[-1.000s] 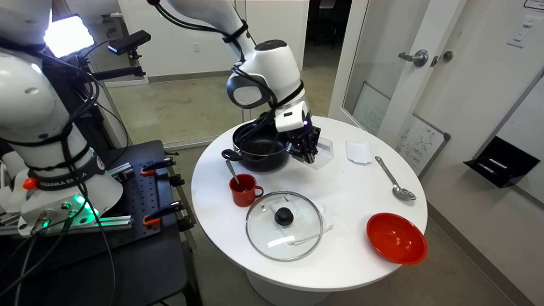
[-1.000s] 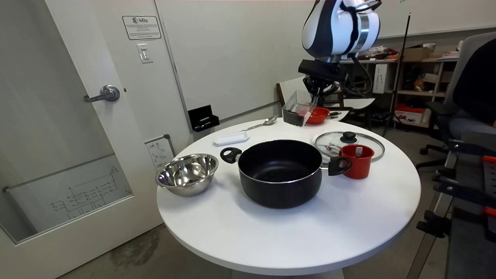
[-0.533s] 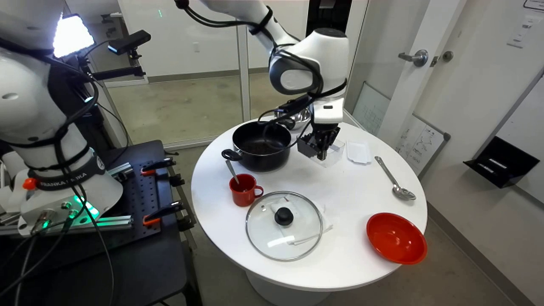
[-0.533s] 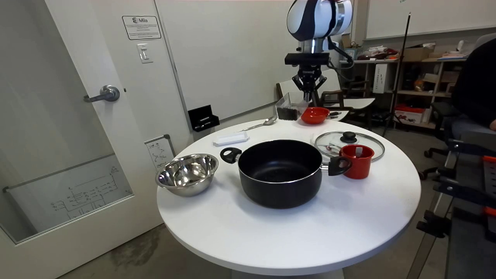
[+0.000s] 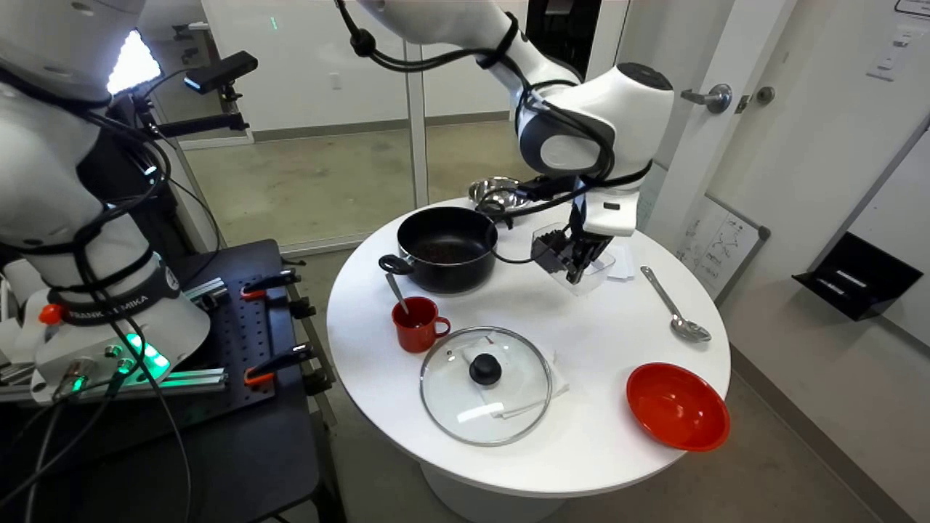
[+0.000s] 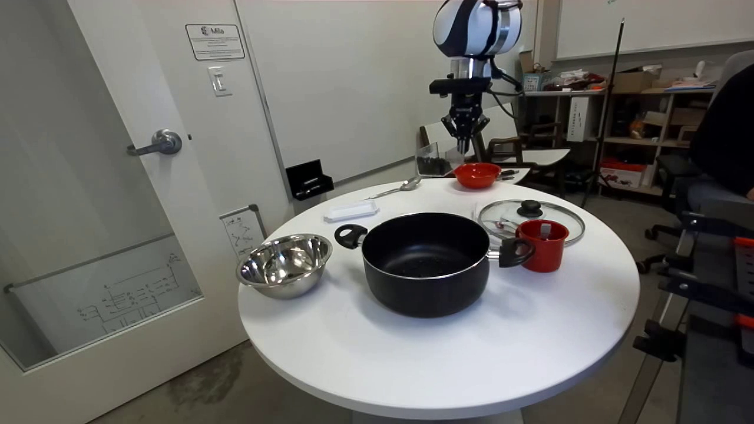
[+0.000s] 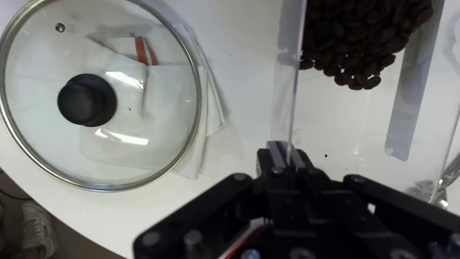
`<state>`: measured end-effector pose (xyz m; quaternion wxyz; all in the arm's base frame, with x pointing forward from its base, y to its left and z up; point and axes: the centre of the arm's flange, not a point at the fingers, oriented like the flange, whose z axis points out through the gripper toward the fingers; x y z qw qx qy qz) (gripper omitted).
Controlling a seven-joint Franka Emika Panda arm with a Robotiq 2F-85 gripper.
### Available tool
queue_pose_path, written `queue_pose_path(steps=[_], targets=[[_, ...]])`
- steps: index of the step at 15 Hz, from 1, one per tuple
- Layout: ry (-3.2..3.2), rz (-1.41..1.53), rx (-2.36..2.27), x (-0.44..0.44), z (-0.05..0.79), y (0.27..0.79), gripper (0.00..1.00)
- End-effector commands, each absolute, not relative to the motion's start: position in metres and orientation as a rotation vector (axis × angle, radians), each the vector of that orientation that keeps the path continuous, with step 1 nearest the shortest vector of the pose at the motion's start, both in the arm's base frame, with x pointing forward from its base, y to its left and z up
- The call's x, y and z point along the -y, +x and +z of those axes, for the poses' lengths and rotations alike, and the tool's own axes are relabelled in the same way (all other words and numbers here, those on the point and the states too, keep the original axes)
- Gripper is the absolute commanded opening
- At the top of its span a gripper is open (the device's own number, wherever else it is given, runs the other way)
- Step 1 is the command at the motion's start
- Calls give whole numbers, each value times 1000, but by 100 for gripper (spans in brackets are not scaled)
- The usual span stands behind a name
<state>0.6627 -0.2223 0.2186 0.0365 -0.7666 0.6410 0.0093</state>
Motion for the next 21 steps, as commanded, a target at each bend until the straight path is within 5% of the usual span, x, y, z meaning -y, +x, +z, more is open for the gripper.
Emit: queue_pose_path(steps=[1, 21], targets=[[-2390, 120, -1981, 226, 184, 685, 1], [-2526, -156, -1875, 197, 103, 689, 1]])
